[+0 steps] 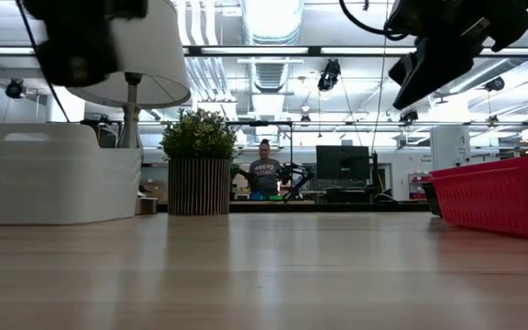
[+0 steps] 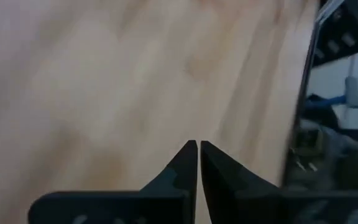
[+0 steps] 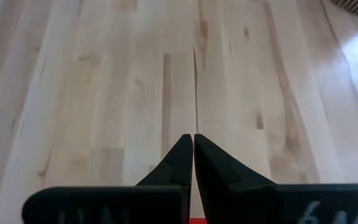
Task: Stack baskets by color
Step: Stack the bottom black bin on top of the black bin
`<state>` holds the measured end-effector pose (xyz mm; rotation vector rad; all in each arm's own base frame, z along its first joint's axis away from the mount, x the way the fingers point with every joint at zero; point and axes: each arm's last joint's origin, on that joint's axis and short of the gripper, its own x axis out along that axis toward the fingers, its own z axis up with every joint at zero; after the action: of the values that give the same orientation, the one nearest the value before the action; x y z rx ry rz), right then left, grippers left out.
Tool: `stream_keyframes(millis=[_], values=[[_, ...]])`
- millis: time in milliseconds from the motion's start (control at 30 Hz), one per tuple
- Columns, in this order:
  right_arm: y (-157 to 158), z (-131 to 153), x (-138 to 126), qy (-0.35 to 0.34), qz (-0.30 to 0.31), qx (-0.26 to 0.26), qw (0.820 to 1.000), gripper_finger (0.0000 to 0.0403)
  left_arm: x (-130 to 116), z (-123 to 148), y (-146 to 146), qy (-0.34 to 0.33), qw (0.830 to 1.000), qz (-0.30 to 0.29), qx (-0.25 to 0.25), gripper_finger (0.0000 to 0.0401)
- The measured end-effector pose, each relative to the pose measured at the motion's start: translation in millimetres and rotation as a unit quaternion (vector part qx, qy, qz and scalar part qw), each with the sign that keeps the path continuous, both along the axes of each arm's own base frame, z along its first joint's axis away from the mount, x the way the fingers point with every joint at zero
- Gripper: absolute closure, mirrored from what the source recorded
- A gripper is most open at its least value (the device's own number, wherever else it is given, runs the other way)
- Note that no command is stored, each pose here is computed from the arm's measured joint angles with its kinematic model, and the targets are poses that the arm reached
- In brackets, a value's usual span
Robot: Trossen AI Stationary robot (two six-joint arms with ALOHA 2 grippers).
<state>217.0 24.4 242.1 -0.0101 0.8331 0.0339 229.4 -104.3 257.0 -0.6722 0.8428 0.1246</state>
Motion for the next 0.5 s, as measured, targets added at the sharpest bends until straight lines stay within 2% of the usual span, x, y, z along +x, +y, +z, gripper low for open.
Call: stream_keyframes(millis=[100,233,300,367,500], values=[[0,1,1,-0.005,0.017,-0.015,1.0,0.0394,-3,-10,-17,0.103,0.99,0.027,-0.092,0.04],[0,2,2,-0.016,0.032,-0.028,0.999,0.0394,-9,-19,-47,0.263,0.945,0.068,-0.185,0.0401],[0,2,2,-0.02,0.04,-0.036,0.998,0.0394,-13,-22,-61,0.318,0.92,0.092,-0.211,0.0401],[0,2,2,-0.019,0.048,-0.043,0.998,0.0394,-15,-23,-72,0.342,0.904,0.119,-0.226,0.0401],[0,3,3,-0.026,0.06,-0.055,0.996,0.0394,-18,-28,-84,0.366,0.887,0.159,-0.234,0.0401]])
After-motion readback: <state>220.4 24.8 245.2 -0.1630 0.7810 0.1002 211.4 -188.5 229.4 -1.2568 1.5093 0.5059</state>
